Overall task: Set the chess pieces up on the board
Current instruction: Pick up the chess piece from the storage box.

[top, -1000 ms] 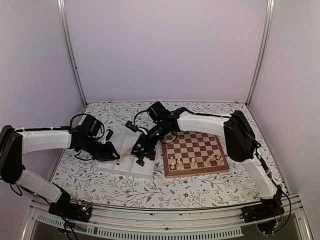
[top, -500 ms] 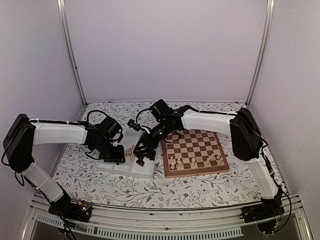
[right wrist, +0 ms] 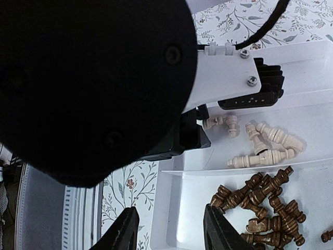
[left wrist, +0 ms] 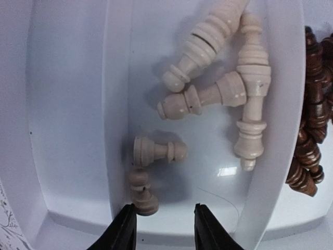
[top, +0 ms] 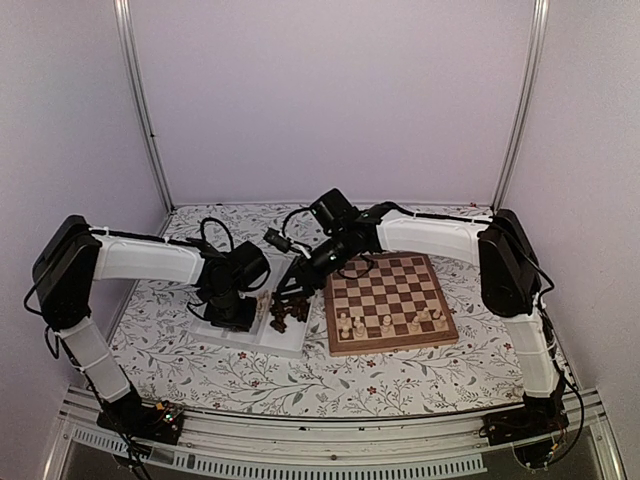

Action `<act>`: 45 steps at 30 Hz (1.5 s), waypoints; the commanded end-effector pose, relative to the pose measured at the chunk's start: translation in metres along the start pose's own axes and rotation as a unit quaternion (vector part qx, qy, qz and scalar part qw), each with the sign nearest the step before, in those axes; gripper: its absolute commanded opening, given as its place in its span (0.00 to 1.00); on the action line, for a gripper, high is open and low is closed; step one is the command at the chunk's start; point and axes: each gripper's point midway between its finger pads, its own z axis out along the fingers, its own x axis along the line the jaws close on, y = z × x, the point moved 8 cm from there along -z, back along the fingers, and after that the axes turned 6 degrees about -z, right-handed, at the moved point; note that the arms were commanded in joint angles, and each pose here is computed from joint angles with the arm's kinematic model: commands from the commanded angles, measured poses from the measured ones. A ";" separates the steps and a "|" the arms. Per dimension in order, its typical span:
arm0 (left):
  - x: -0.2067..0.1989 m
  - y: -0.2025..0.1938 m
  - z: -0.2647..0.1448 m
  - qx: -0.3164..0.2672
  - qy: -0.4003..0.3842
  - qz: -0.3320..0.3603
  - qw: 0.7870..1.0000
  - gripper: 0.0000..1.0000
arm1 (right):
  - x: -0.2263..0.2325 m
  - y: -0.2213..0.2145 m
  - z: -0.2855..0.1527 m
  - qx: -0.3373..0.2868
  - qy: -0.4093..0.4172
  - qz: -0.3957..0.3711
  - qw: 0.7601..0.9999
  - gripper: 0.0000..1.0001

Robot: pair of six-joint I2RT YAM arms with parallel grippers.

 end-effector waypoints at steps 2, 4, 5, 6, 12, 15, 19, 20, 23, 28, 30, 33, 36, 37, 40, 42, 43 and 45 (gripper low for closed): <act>0.002 -0.011 0.010 0.016 0.064 -0.006 0.998 0.41 | 0.011 0.011 -0.018 -0.024 0.011 -0.019 0.999 0.45; 0.000 -0.013 0.014 0.021 0.069 -0.009 0.997 0.40 | 0.012 0.010 -0.020 -0.025 0.013 -0.019 0.999 0.45; 0.001 -0.013 0.015 0.021 0.071 -0.012 0.997 0.39 | 0.013 0.009 -0.020 -0.026 0.014 -0.017 0.999 0.45; 0.001 -0.013 0.016 0.021 0.074 -0.014 0.997 0.39 | 0.014 0.009 -0.021 -0.027 0.014 -0.017 0.999 0.44; 0.003 -0.011 0.020 0.015 0.072 -0.034 0.997 0.38 | 0.016 0.009 -0.022 -0.030 0.017 -0.015 0.999 0.44; 0.005 -0.006 0.021 0.013 0.063 -0.049 0.997 0.37 | 0.015 0.008 -0.021 -0.030 0.018 -0.013 0.999 0.44; 0.009 -0.003 0.025 0.018 0.067 -0.061 0.996 0.34 | 0.015 0.007 -0.020 -0.029 0.019 -0.010 0.999 0.44; 0.010 -0.003 0.027 0.020 0.069 -0.063 0.995 0.33 | 0.015 0.006 -0.020 -0.029 0.019 -0.010 0.999 0.44; 0.011 -0.002 0.030 0.025 0.068 -0.063 0.995 0.31 | 0.014 0.005 -0.020 -0.029 0.019 -0.008 0.999 0.44; 0.013 -0.001 0.034 0.026 0.071 -0.066 0.995 0.27 | 0.012 0.003 -0.018 -0.027 0.019 -0.005 0.999 0.44; 0.013 0.000 0.035 0.027 0.070 -0.064 0.995 0.25 | 0.012 0.002 -0.017 -0.026 0.020 -0.004 0.999 0.44; 0.013 0.001 0.036 0.028 0.073 -0.062 0.995 0.22 | 0.012 0.001 -0.017 -0.025 0.020 -0.003 0.999 0.44; 0.013 0.001 0.037 0.031 0.075 -0.057 0.995 0.17 | 0.011 0.000 -0.016 -0.024 0.018 -0.003 1.000 0.44; 0.013 0.001 0.036 0.029 0.075 -0.055 0.995 0.15 | 0.011 0.000 -0.017 -0.024 0.016 -0.003 1.000 0.44; 0.012 0.003 0.030 0.018 0.067 -0.041 0.997 0.12 | 0.010 0.002 -0.020 -0.025 0.010 -0.007 1.000 0.44; 0.010 0.006 0.022 -0.001 0.051 -0.025 0.998 0.10 | 0.009 0.004 -0.025 -0.029 0.003 -0.009 1.000 0.44; 0.009 0.007 0.018 -0.010 0.035 -0.015 0.999 0.09 | 0.008 0.006 -0.029 -0.031 -0.002 -0.012 0.999 0.44; 0.007 0.010 0.006 -0.039 0.005 0.002 0.999 0.06 | 0.006 0.009 -0.039 -0.037 -0.015 -0.017 0.999 0.44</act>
